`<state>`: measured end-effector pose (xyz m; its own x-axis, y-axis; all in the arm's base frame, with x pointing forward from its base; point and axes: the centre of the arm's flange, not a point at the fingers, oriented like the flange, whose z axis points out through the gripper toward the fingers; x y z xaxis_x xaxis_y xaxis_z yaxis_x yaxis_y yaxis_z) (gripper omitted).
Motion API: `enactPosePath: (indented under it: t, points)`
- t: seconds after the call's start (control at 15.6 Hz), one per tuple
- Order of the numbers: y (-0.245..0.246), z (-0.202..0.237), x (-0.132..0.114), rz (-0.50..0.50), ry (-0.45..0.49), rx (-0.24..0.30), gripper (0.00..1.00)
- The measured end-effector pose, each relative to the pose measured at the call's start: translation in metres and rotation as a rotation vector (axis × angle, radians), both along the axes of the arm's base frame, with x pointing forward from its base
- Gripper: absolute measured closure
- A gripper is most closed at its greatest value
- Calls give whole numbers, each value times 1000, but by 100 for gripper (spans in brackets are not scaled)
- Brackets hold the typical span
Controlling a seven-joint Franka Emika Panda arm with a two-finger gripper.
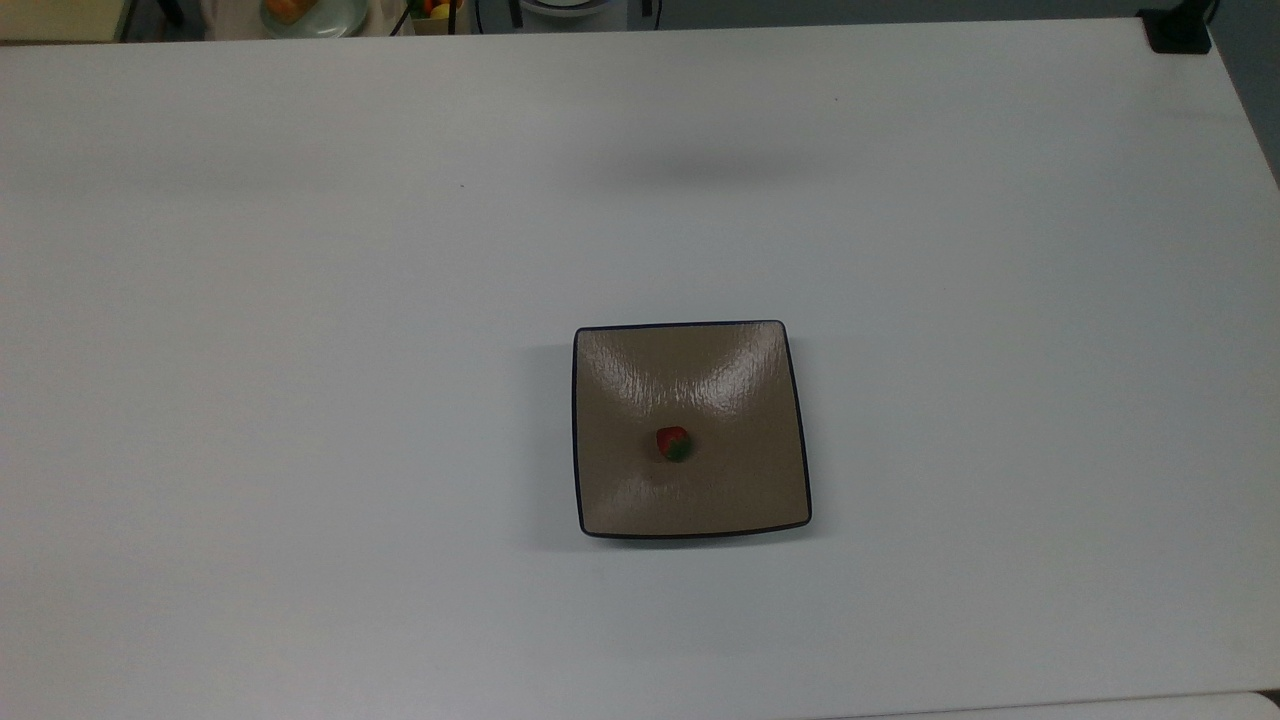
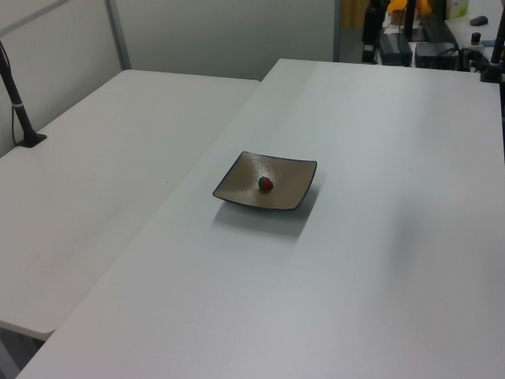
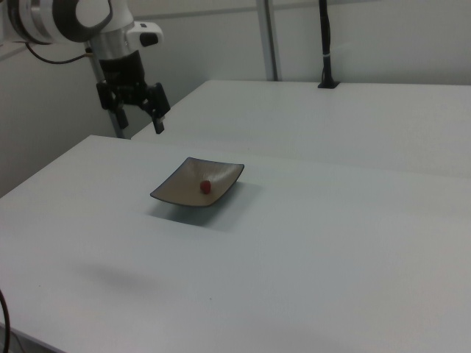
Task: Strawberries on a ceramic plate
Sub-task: 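Open the gripper and raise it away from the plate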
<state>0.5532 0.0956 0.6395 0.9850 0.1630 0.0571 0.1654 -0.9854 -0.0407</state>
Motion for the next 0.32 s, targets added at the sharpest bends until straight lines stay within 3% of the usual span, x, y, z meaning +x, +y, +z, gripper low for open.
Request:
enactPosePath:
  t: [0.32]
  points:
    - [-5, -10, -9, -22, 28, 14, 0]
